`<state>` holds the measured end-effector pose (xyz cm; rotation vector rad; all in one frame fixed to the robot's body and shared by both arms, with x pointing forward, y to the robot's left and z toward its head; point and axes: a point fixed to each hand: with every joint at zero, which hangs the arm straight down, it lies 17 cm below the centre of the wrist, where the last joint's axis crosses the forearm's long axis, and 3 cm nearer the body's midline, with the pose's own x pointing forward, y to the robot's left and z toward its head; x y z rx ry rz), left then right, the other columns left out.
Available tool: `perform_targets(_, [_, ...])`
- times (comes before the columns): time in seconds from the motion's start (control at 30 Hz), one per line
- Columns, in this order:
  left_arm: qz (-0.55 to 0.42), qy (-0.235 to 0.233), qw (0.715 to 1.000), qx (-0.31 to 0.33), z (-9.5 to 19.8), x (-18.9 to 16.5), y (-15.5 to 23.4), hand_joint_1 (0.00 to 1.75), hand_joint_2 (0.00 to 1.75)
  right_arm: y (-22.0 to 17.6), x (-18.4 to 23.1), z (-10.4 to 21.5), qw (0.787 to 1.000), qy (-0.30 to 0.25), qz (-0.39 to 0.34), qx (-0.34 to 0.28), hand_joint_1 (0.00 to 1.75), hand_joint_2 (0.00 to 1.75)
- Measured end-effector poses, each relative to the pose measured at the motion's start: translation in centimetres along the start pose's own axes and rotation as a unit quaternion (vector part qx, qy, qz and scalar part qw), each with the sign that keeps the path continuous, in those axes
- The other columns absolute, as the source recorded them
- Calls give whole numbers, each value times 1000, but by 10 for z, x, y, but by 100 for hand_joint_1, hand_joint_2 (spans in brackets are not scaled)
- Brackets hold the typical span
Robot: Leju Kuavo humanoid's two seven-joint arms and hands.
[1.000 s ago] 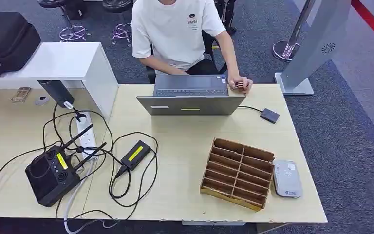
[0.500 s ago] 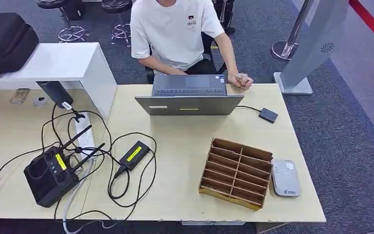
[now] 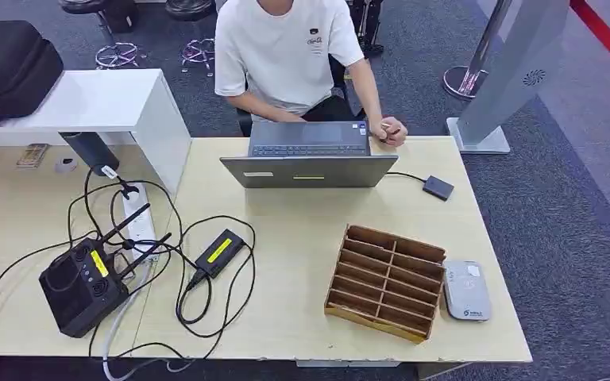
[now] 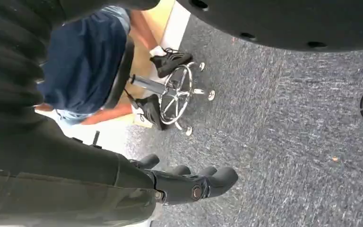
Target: Pass the card to the sensor for recognition and then transmit it.
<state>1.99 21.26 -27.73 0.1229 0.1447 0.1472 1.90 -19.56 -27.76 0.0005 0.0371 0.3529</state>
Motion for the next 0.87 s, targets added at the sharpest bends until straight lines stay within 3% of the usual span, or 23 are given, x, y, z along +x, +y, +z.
perform_targets(0.1, [12,-20,998,62,-2,7,25,0,175,-18,-1,-2,999,3,-24,-47,0,175])
perform_targets(0.27, [61,-99,971,208,5,31,93,0,175,-87,-5,6,969,1,-104,-226,0,175])
perform_targets(0.4, [-28,-159,947,278,18,56,123,0,175,-116,-27,18,940,36,-150,-306,0,175])
perform_targets(0.47, [-38,-172,935,307,26,65,136,0,175,-120,-34,21,931,49,-165,-322,0,175])
perform_targets(0.63, [46,-131,936,324,24,40,157,0,175,-120,-41,22,928,57,-175,-324,0,175])
perform_targets(0.77, [-4,-197,913,358,42,69,166,0,175,-125,-49,23,922,80,-191,-327,0,175])
perform_targets(0.87, [37,-175,913,367,42,55,174,0,175,-130,-54,24,918,86,-198,-331,0,175])
